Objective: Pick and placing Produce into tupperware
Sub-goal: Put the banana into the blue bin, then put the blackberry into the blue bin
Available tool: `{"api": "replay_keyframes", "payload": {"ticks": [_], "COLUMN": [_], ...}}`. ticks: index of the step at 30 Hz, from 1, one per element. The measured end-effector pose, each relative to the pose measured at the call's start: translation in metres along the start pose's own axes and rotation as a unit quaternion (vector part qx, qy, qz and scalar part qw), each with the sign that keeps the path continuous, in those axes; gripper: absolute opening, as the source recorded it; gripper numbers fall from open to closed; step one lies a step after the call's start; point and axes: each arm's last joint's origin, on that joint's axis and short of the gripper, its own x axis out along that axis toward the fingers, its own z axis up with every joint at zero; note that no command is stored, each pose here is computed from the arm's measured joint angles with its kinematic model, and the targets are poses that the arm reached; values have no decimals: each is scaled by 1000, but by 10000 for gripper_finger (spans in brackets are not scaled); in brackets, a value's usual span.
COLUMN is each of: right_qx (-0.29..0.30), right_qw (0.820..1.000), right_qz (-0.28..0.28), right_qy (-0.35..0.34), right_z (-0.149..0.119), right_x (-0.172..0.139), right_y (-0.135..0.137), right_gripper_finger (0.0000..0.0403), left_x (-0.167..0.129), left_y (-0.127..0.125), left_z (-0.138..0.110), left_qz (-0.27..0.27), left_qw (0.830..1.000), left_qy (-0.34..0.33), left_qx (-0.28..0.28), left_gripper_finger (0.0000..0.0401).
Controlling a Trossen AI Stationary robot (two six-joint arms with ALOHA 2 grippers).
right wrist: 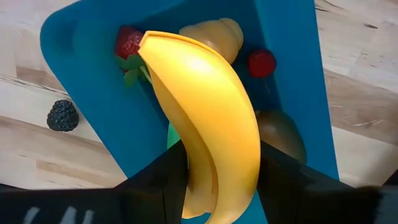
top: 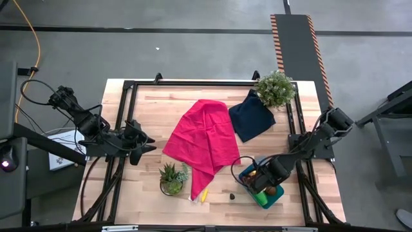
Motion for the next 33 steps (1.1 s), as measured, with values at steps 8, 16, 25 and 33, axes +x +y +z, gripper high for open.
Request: {"api": "replay_keyframes", "payload": {"ticks": [8, 16, 25, 33], "right_qx": [-1, -2, -3, -33], "right_qw": [1000, 1000, 1000, 997], "right_qz": [8, 8, 8, 48], "right_qy": [3, 3, 0, -42], "right_z": [-1, -1, -1, -1], "right_x": [0, 0, 0, -10], "right_y": [2, 1, 1, 8], "right_gripper_finger": [179, 190, 190, 190], "left_x": [0, 0, 0, 0], "left_y": [0, 0, 0, 0], "left_z": [0, 0, 0, 0], "left_qz": [0, 0, 0, 0], "left_qw": [1000, 1000, 1000, 1000], "left_qy": [0, 0, 0, 0], "left_qx": [0, 0, 0, 1], "left_gripper_finger": [166, 166, 166, 166]}}
